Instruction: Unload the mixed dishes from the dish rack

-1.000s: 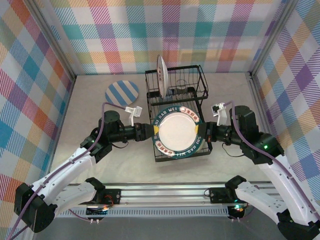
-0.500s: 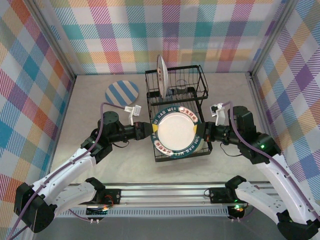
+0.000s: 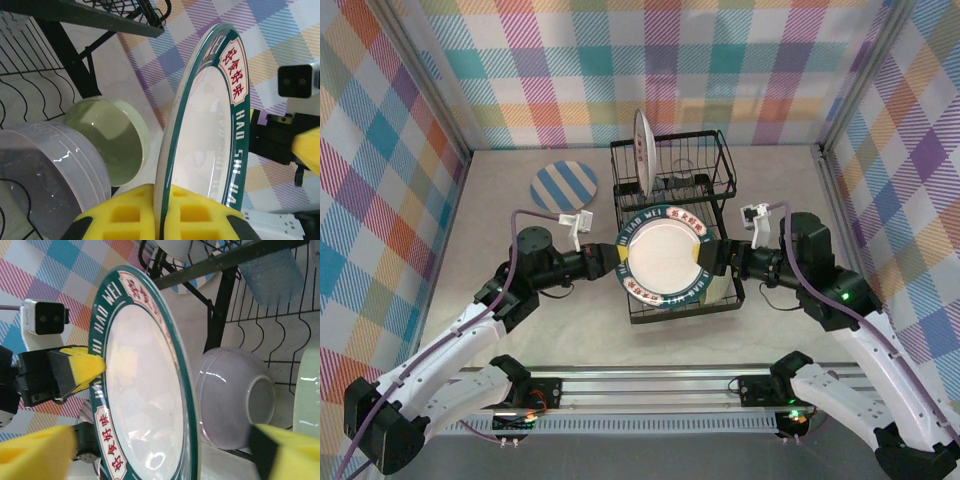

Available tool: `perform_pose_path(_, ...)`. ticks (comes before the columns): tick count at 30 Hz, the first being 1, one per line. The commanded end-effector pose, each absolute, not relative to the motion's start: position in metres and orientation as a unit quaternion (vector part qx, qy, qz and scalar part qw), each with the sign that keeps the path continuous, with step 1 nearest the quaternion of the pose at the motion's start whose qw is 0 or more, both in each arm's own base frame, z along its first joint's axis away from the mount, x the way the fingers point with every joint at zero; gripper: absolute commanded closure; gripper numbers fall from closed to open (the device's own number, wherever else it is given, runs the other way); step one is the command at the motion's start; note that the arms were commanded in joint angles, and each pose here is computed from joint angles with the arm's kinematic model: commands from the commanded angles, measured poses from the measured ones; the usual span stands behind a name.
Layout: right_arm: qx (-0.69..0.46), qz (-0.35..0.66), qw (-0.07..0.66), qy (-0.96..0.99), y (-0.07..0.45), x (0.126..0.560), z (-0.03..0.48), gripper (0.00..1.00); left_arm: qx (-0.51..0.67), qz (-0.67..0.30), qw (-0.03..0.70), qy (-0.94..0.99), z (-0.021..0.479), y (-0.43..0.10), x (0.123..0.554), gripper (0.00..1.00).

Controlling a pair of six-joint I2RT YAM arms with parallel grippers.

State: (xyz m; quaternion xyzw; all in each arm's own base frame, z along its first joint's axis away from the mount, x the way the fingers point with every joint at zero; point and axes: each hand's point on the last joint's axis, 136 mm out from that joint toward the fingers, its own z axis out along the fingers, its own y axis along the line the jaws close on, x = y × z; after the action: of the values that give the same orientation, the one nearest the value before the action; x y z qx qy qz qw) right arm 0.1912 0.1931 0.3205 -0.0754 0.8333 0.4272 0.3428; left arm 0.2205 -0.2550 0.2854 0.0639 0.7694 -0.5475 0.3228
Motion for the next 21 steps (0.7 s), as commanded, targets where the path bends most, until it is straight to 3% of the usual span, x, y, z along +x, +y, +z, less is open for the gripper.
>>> perform_pose_path(1, -0.096, 0.431, 0.369, 0.818, 0.193, 0.191, 0.329, 0.01, 0.061, -0.574, 0.351, 0.737, 0.321, -0.253, 0.218, 1.0)
perform_pose_path(7, -0.12, 0.437, 0.405, 0.794, 0.19, 0.183, 0.336, 0.01, 0.041, -0.574, 0.384, 0.722, 0.357, -0.241, 0.217, 1.0)
perform_pose_path(15, -0.188, 0.48, 0.449, 0.73, 0.197, 0.161, 0.358, 0.01, 0.013, -0.491, 0.488, 0.722, 0.414, -0.19, 0.212, 1.0)
perform_pose_path(21, -0.226, 0.497, 0.465, 0.697, 0.207, 0.16, 0.358, 0.01, -0.029, -0.427, 0.523, 0.737, 0.429, -0.158, 0.219, 1.0)
